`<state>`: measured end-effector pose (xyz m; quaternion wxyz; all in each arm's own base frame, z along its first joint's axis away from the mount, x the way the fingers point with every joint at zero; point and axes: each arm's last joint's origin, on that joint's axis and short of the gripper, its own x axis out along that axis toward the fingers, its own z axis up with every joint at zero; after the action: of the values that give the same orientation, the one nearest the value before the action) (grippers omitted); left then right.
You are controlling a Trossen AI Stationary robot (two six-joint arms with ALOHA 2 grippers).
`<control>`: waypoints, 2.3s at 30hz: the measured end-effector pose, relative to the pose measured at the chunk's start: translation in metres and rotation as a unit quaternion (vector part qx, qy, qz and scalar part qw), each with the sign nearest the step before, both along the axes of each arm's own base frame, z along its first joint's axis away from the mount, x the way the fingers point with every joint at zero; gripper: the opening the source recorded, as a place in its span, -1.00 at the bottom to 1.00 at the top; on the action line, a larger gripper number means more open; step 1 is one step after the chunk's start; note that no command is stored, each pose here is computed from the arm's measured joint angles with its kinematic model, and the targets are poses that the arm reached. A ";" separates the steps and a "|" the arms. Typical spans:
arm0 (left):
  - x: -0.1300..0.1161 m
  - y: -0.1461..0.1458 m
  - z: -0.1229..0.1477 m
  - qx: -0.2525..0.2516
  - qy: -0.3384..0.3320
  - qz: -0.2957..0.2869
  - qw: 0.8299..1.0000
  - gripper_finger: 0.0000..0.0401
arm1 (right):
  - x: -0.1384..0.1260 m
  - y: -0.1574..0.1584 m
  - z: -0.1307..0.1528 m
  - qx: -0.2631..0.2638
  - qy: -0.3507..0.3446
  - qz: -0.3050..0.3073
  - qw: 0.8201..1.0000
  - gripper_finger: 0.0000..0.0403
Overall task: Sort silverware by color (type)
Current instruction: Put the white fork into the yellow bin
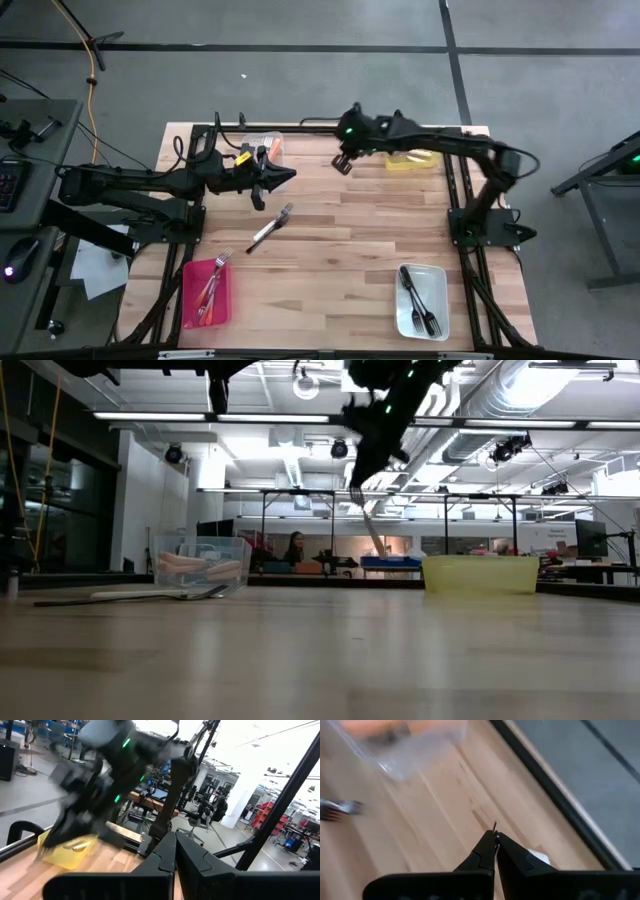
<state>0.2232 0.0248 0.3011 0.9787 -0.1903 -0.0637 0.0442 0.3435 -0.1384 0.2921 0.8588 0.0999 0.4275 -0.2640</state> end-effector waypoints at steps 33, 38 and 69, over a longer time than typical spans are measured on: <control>0.003 -0.001 0.018 0.116 0.035 -0.007 0.993 -1.00 | -0.102 0.120 0.051 0.184 -0.336 0.144 0.913 -1.00; 0.003 -0.001 0.018 0.109 0.034 -0.007 0.993 -1.00 | -0.102 0.120 0.051 0.184 -0.337 0.145 0.912 -1.00; 0.002 0.002 0.018 0.103 0.038 0.034 0.993 -1.00 | -0.130 -0.102 0.000 0.112 0.151 -0.181 0.965 -1.00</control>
<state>0.2255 0.0266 0.3189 0.9927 -0.0840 -0.0373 0.0775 0.2134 -0.2404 0.2916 0.7055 0.2300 0.5535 -0.3780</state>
